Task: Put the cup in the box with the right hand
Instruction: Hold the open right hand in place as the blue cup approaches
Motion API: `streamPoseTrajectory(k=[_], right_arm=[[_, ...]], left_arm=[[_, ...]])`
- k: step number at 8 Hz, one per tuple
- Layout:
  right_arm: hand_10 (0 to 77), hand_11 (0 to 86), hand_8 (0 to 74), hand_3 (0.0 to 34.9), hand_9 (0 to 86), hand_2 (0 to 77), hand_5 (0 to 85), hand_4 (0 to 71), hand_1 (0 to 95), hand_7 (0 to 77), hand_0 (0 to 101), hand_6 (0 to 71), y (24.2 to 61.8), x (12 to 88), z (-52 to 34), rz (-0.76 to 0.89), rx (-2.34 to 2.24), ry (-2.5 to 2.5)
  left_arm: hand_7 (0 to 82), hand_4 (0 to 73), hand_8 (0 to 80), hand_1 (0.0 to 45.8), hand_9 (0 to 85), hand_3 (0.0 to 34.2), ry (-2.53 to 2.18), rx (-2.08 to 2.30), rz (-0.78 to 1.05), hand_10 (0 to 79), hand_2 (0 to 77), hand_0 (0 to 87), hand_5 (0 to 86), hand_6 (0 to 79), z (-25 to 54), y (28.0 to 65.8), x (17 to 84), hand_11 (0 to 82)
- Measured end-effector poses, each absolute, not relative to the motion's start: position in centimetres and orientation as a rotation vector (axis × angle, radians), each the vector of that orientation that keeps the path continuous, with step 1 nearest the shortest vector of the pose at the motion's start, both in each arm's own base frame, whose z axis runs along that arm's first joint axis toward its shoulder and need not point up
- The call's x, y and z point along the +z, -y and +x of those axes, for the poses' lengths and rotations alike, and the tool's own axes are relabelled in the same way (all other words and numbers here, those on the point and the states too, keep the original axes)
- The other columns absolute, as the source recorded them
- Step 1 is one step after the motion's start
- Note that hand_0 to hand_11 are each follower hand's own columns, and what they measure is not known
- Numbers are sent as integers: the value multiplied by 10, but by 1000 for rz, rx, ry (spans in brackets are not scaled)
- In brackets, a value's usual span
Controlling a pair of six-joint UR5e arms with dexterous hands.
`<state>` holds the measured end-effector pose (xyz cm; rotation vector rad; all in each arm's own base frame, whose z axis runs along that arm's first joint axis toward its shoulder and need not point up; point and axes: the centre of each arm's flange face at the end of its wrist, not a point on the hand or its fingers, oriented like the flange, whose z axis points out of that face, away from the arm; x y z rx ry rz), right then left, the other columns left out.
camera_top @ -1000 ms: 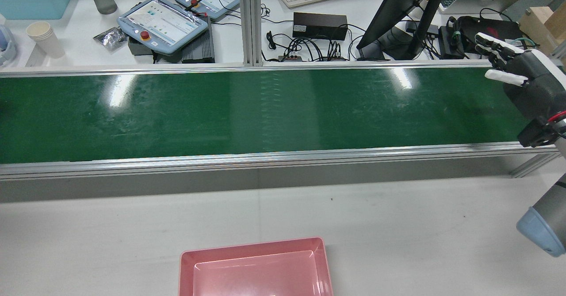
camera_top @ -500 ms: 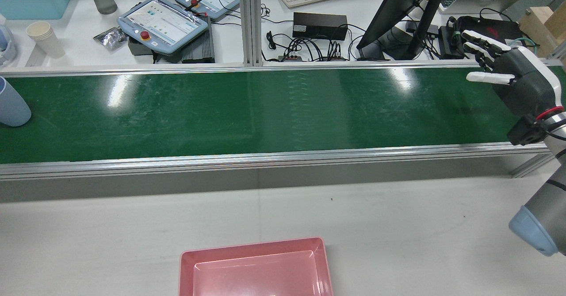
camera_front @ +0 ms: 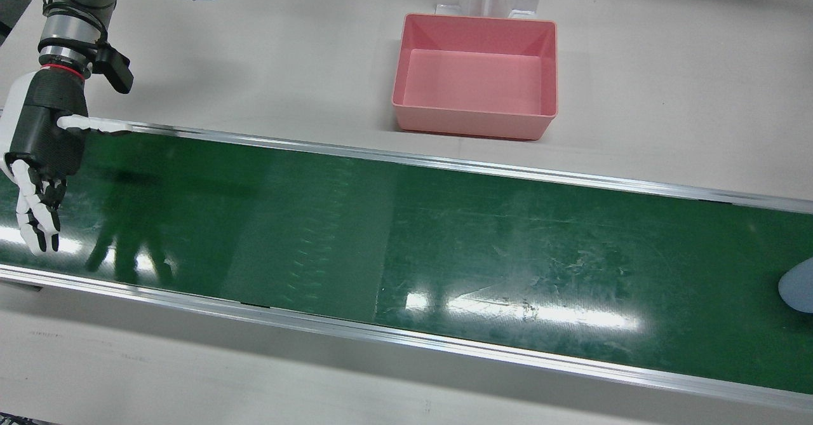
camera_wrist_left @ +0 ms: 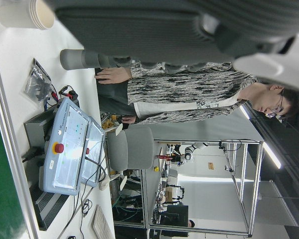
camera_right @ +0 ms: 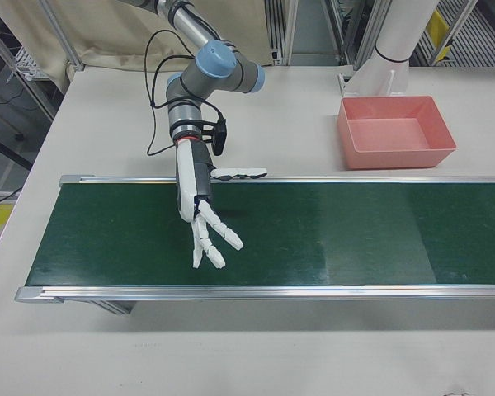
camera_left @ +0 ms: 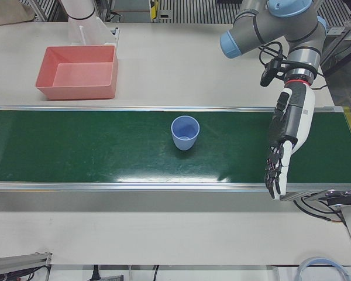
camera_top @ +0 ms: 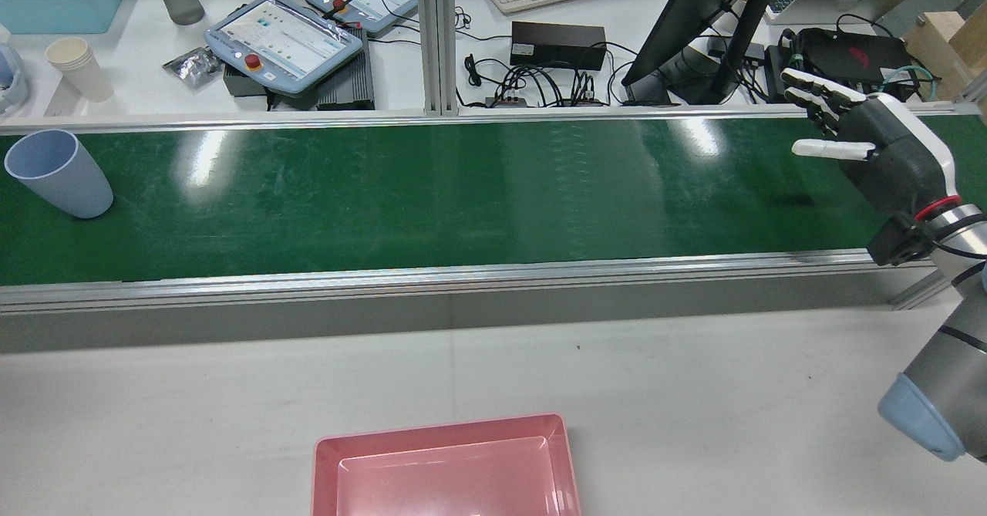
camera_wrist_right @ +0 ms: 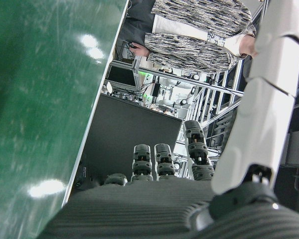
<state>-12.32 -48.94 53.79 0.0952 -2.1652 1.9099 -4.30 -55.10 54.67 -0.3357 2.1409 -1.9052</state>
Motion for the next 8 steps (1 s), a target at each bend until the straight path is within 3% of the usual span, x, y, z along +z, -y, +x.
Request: streamPoseTrajectory(k=[1,2,4,8], right_arm=[[0,5,98,32,131,44,76,0,185,185,514,54,489,539,-125,99,1907,2159],[5,5,98,0,131,11,65,0,180,153,503,54,489,540,-126,103,1905,2154],[5,5,98,0,131,33,65,0,180,180,504,49,488,541,-129,105,1900,2150],[5,5,98,8,131,33,65,0,175,164,499,44,484,537,-143,78,1875,2143]], left_arm=[[5,11,0,5,0,0,-2141,-1905,-336,0,11,0,5,5,-43,551,547,0],[5,11,0,5,0,0,-2141,-1905,-336,0,11,0,0,5,-43,551,547,0],[5,11,0,5,0,0,-2141,-1905,-336,0,11,0,5,5,-43,551,547,0],[5,11,0,5,0,0,-2140,-1906,-336,0,11,0,5,5,-43,551,547,0]])
